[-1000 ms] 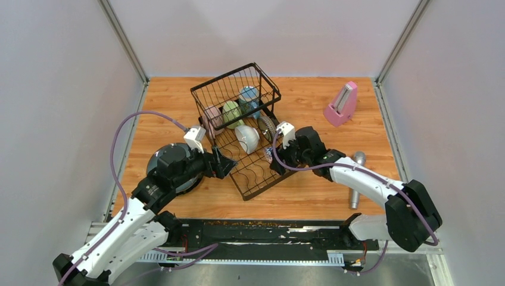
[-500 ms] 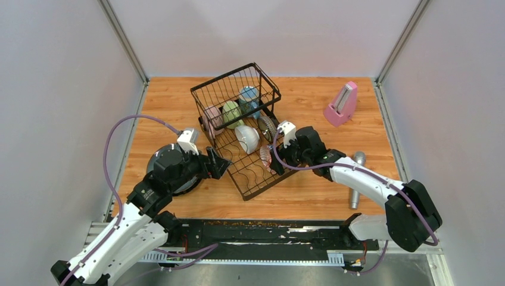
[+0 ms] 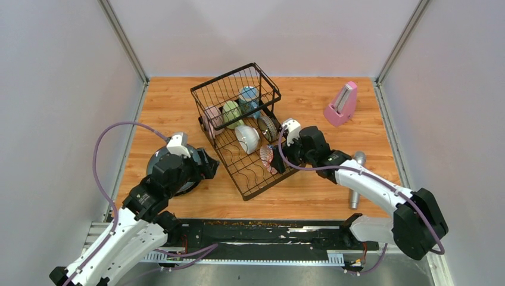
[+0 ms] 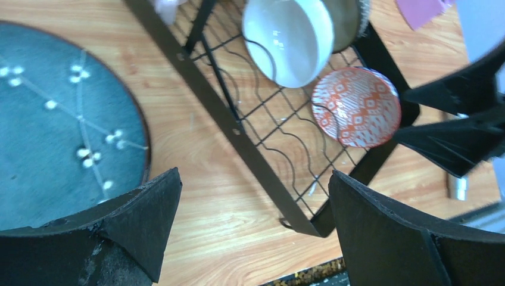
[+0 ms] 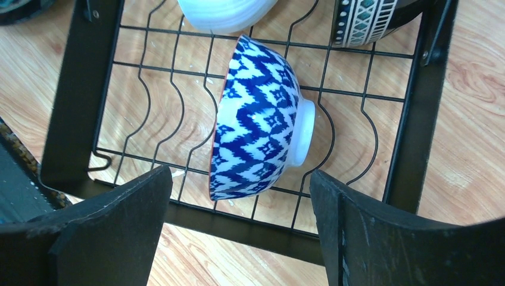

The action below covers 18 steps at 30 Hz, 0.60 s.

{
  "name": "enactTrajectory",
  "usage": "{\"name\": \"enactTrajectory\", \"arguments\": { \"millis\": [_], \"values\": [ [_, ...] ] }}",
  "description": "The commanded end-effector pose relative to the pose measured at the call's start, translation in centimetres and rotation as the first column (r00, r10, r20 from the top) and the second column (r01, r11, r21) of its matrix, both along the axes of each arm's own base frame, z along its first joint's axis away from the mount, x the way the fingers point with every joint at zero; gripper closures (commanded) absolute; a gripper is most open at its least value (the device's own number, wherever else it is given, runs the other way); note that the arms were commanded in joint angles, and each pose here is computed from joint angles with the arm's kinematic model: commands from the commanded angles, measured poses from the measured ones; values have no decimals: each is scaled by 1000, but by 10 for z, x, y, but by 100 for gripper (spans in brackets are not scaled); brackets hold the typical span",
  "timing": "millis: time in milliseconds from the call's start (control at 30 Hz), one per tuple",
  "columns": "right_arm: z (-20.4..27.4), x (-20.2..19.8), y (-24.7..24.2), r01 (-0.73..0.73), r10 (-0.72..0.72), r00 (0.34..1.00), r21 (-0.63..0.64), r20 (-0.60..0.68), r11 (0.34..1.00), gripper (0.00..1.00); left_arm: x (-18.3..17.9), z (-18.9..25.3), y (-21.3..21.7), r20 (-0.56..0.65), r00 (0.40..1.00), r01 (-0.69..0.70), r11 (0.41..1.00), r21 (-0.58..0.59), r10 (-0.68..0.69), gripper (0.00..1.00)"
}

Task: Load the mixed dishes into the dish rack
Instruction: Insert the bowl into the dish rack.

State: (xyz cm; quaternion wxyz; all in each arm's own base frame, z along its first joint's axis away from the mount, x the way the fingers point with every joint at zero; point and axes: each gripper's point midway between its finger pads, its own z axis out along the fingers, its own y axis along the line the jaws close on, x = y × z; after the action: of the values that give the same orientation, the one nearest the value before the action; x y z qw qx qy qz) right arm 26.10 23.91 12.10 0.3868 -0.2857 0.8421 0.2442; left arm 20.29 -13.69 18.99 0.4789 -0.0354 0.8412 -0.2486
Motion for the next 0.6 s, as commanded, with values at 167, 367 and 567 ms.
{"name": "enactTrajectory", "arguments": {
  "millis": [167, 367, 567],
  "values": [
    [61, -7, -3, 156, -156, 988, 213, -16, 964, 16, -2, -36, 50, -132, 940, -301, 948, 105, 313, 0],
    [100, -36, 9, 145, -114, 989, 439, -95, 887, 18, 2, -43, 55, -163, 912, -357, 924, 135, 376, 0],
    [106, -50, 26, 138, -71, 986, 516, -148, 845, 20, 1, -43, 66, -147, 896, -399, 905, 145, 419, 0]
  ]
}}
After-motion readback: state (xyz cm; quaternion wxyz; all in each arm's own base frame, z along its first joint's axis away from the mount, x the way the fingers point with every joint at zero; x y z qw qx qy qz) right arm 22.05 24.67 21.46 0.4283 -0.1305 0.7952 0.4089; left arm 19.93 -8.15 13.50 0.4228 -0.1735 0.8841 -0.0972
